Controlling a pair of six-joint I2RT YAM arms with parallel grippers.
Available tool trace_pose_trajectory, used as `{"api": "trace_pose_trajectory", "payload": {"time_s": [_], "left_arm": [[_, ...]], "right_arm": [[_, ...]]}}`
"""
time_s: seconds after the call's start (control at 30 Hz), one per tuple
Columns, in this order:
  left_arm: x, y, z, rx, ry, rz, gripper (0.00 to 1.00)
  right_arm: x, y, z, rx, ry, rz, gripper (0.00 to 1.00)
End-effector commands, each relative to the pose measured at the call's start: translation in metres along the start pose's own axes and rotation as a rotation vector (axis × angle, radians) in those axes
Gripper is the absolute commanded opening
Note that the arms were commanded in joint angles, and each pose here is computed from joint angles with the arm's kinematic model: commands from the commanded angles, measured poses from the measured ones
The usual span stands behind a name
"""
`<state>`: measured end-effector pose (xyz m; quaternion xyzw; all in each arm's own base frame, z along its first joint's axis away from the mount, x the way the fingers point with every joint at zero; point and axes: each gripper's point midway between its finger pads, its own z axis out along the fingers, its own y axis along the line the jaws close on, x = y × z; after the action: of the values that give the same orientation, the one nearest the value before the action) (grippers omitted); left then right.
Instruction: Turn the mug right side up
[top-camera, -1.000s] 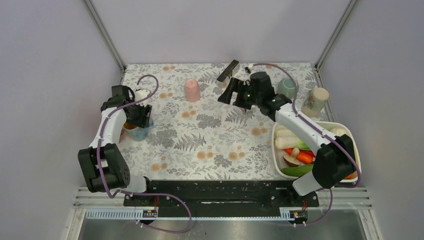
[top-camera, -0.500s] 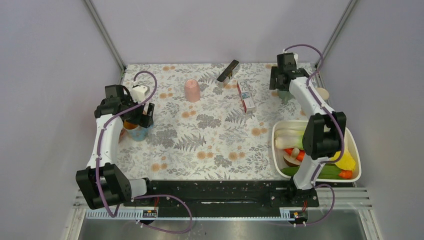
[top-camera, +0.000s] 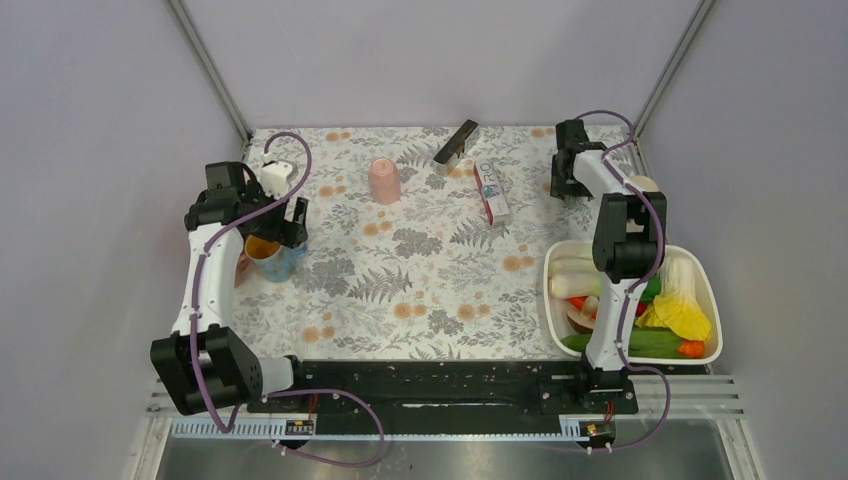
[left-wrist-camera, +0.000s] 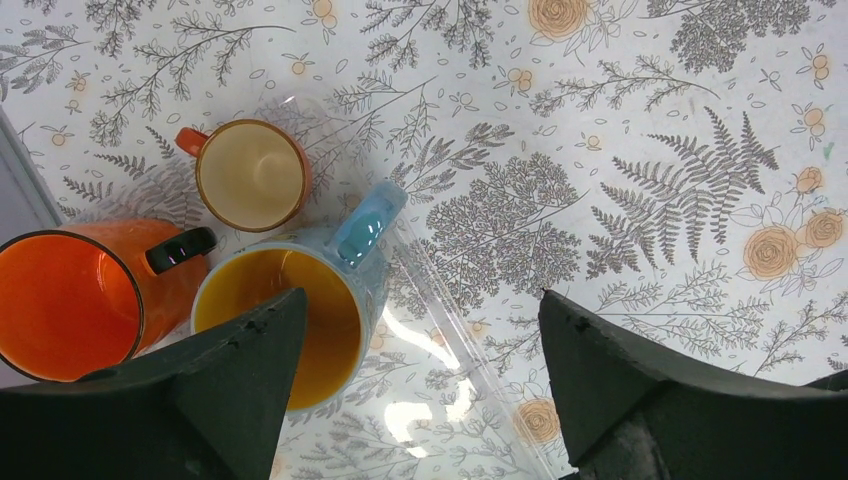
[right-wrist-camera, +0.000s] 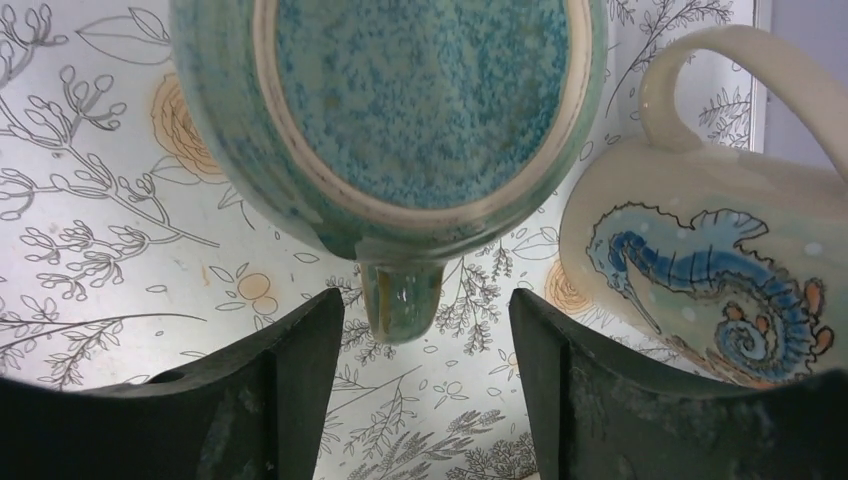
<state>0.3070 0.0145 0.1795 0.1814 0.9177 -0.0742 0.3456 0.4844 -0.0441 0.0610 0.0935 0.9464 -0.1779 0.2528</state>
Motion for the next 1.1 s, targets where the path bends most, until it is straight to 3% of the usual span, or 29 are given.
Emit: {"api": "trace_pose_trajectory", "payload": {"time_s": [0.0, 0.33, 0.4, 0.5, 0.53, 0.7, 0.9, 1.07], "left_arm": [[-0.027, -0.001, -0.008, 0.019, -0.079, 0.002, 0.89], [-0.033, 0.007, -0.014, -0.026, -0.086, 0.015, 0.89], [-0.034, 0.007, -0.016, -0.028, -0.091, 0.017, 0.89], [-0.034, 0.006, -0.016, -0.027, -0.09, 0.014, 0.89], [-0.034, 0.007, -0.016, -0.029, -0.088, 0.012, 0.89], [-0.033, 0.001, -0.018, -0.004, -0.087, 0.007, 0.89], [-0.036, -0.015, -0.026, 0.05, -0.124, 0.012, 0.9], [-0.047, -0.043, -0.034, 0.172, -0.16, -0.011, 0.94]], "right_arm": [[-0.026, -0.002, 0.002, -0.024, -0.053, 0.011, 0.69], [-0.022, 0.005, 0.024, -0.058, 0.02, -0.043, 0.52], [-0.022, 0.006, 0.026, -0.069, 0.033, -0.045, 0.39], [-0.023, 0.008, 0.023, -0.082, 0.03, -0.044, 0.04], [-0.025, 0.007, 0.021, -0.082, 0.023, -0.041, 0.0], [-0.049, 0.011, -0.021, -0.197, -0.059, -0.009, 0.0], [-0.079, 0.018, -0.115, -0.425, -0.258, 0.154, 0.0], [-0.073, 0.03, -0.192, -0.564, -0.371, 0.198, 0.0]]}}
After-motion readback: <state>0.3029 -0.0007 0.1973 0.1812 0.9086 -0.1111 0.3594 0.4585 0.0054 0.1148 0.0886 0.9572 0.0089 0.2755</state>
